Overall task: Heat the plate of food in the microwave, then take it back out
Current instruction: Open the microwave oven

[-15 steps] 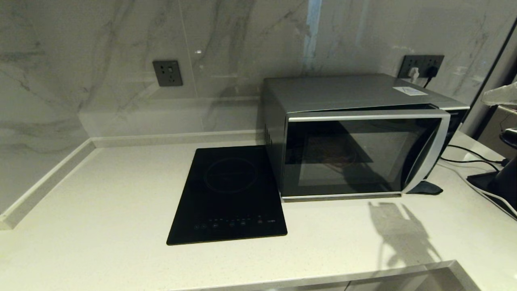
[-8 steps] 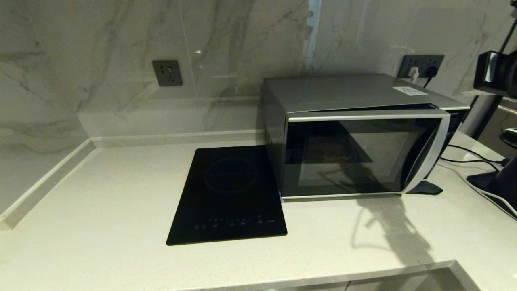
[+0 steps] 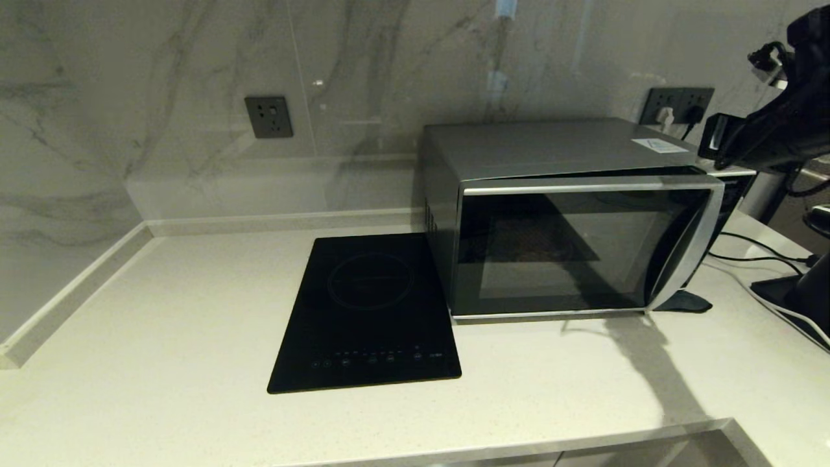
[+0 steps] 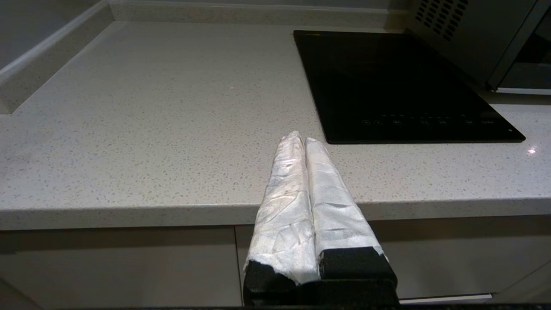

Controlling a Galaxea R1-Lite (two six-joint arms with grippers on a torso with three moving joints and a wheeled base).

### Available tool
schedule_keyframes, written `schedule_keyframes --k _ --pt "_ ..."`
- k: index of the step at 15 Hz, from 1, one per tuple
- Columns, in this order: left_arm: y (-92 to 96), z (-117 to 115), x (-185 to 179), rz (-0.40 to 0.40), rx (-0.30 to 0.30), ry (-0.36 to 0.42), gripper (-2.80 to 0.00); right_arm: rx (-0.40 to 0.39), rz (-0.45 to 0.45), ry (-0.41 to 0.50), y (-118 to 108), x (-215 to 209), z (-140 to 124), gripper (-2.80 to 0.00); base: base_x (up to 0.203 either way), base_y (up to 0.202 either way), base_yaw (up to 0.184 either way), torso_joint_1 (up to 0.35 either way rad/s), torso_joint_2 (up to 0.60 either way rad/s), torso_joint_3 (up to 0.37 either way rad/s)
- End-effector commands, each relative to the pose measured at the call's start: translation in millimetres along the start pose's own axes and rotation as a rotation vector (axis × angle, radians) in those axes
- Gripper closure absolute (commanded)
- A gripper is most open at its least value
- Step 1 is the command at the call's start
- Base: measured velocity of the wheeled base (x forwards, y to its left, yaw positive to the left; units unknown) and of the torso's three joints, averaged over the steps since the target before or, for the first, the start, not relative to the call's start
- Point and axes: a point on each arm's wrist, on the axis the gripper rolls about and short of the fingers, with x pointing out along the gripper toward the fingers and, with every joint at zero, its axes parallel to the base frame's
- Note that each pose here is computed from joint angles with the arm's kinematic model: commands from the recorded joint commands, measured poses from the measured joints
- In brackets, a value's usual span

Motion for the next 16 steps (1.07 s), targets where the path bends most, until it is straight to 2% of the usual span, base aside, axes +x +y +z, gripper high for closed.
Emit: schedule_keyframes --k 1,8,16 --pt "0.0 0 0 0.000 -0.001 0.001 0.00 -0.007 -0.027 0.037 -7 32 -8 0.00 0.000 0.000 0.000 0.000 0.00 0.000" --pt "0.0 0 0 0.000 -0.001 0.001 0.00 -0.008 -0.024 0.037 -8 35 -9 0.00 0.000 0.000 0.000 0.000 0.00 0.000" --pt "0.0 0 0 0.000 -0.001 0.001 0.00 -0.014 -0.014 0.177 -12 -25 -13 0.00 0.000 0.000 0.000 0.000 0.00 0.000"
